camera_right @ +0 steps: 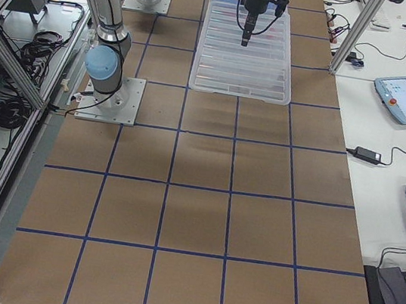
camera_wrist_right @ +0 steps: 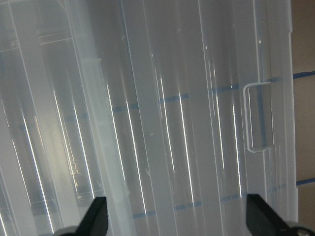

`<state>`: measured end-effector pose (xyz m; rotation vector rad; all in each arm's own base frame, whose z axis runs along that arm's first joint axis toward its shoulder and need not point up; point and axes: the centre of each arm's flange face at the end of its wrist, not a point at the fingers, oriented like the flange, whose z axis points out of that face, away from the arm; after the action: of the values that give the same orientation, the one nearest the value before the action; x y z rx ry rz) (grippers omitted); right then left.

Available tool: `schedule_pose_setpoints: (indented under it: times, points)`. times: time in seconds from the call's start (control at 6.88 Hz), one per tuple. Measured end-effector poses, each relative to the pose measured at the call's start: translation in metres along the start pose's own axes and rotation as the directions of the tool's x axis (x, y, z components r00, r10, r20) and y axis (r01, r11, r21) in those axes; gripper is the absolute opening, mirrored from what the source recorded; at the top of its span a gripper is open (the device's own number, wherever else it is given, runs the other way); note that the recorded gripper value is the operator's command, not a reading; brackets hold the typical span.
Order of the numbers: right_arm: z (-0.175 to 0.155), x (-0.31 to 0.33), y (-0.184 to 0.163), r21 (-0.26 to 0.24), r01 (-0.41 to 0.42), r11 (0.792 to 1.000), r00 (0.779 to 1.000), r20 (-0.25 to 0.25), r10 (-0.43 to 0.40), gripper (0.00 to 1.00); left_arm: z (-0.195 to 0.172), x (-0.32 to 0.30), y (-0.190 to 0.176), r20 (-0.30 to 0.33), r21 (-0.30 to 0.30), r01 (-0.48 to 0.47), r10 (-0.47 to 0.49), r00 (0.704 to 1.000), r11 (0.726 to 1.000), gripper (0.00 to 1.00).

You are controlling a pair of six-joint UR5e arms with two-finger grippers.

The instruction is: Place red block in blue tray from box

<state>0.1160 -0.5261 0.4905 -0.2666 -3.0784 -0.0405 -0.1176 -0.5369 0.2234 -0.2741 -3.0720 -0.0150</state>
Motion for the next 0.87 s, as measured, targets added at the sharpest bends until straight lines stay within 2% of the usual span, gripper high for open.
schedule_pose_setpoints:
  times: [0.15, 0.29, 0.87]
  points:
    - [0.000, -0.001, 0.001, -0.002, -0.003, 1.000, 1.000, 0.005, 0.003, 1.00, 0.009, -0.002, -0.003, 0.011, -0.003, -0.001, 0.001, 1.000, 1.000, 0.69]
    - [0.001, -0.001, 0.001, -0.005, -0.004, 1.000, 1.000, 0.007, 0.004, 1.00, 0.018, -0.005, -0.005, 0.025, -0.008, -0.002, 0.002, 1.000, 1.000, 0.18]
    - [0.001, -0.001, 0.001, -0.003, -0.004, 1.000, 1.000, 0.006, 0.004, 1.00, 0.035, -0.012, -0.012, 0.065, -0.035, 0.005, -0.003, 0.998, 0.999, 0.12]
